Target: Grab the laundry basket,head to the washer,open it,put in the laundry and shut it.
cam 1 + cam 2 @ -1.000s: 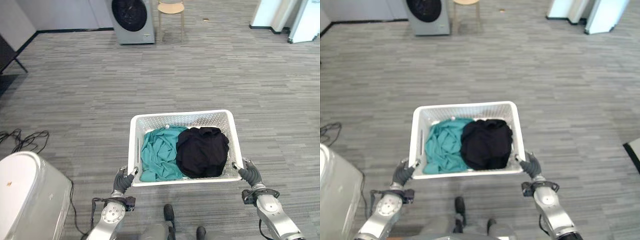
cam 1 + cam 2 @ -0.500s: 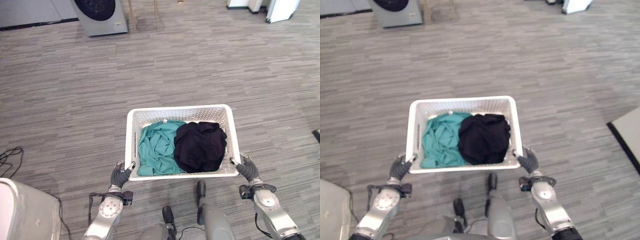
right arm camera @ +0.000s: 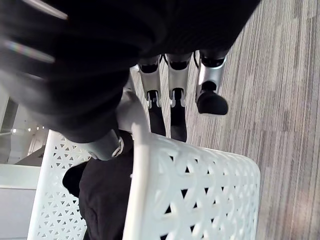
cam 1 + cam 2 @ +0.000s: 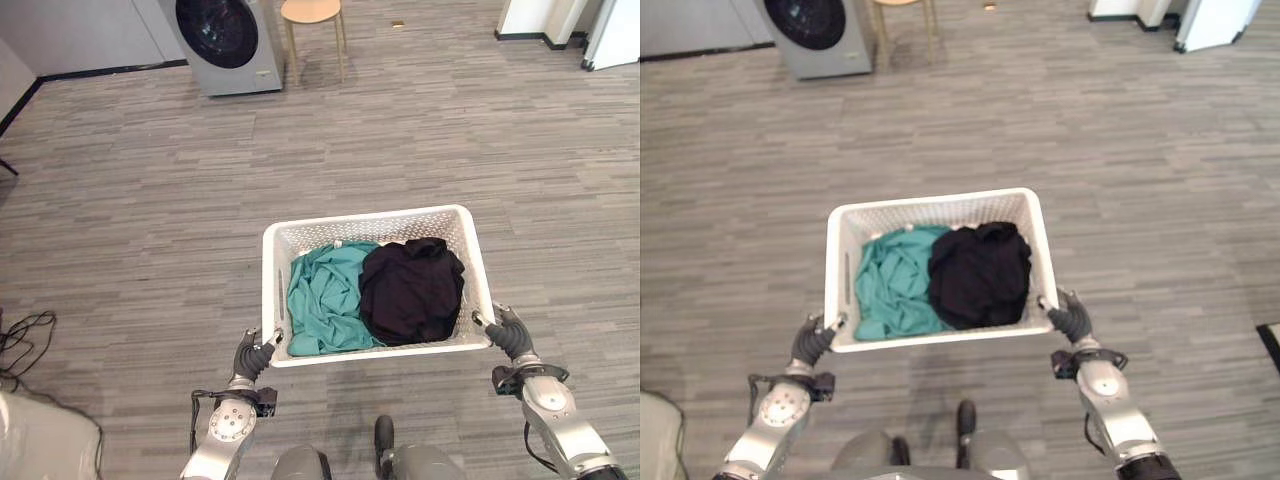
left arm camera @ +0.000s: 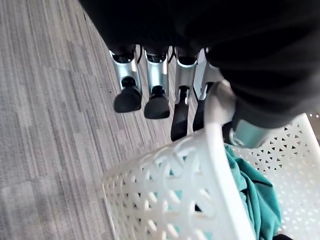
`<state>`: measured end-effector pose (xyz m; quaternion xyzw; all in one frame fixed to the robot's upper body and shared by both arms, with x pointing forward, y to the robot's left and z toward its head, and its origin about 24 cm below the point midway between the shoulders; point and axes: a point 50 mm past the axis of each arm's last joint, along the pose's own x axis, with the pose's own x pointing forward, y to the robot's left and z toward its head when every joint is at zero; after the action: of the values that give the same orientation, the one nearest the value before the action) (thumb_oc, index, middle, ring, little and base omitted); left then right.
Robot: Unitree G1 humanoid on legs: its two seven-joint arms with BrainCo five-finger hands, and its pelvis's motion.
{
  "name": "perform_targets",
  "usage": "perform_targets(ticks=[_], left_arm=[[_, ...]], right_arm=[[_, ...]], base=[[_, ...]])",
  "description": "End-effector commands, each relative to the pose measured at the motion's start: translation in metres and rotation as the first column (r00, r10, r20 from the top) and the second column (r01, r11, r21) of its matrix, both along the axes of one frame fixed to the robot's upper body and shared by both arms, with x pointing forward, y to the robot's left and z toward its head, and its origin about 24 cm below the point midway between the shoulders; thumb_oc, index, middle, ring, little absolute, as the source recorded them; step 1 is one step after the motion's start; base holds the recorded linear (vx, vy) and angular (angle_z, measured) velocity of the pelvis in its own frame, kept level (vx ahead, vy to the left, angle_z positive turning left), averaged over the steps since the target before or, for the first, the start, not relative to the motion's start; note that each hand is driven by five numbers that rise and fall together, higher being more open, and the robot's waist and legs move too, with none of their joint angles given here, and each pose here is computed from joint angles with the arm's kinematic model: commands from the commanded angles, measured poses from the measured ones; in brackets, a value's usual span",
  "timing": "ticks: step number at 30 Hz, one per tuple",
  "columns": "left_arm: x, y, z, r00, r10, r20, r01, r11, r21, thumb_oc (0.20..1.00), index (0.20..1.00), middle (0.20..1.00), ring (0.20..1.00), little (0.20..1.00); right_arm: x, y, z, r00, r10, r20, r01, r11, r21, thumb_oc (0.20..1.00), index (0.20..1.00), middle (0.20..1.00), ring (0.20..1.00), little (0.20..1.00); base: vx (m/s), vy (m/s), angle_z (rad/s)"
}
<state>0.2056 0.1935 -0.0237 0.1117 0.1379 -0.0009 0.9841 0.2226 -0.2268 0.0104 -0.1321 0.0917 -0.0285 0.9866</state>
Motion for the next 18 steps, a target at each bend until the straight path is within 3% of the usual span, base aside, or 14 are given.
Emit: perform_targets(ticks=[1, 8, 18], left_arm=[[0.018, -0.025, 0.037, 0.97, -0.128, 0.209, 0.152, 0.983, -0.102, 0.2, 0.2, 0.2, 0.2, 0.2], [0.012, -0.021, 0.035, 0.974, -0.117, 0.196, 0.138, 0.986, -0.097, 0.2, 0.2, 0.2, 0.2, 0.2], [0.016, -0.006, 0.041, 0.972, -0.113, 0.208, 0.124, 0.992, -0.039, 0.2, 0.2, 0.2, 0.2, 0.2]], right_arm=[[0.011, 0.038, 0.043, 0.946, 0.175, 0.273, -0.225, 0.96, 0.165, 0.2, 0.2, 0.2, 0.2, 0.2], [0.01, 0.038, 0.037, 0.956, 0.149, 0.251, -0.196, 0.965, 0.174, 0.2, 0.2, 0.2, 0.2, 0.2], [0.016, 0.063, 0.039, 0.935, 0.221, 0.278, -0.287, 0.932, 0.222, 0.2, 0.2, 0.2, 0.2, 0.2]], base=[[0.35, -0.005, 0.06], [0.45, 0.078, -0.32], [0.44, 0.157, -0.2]])
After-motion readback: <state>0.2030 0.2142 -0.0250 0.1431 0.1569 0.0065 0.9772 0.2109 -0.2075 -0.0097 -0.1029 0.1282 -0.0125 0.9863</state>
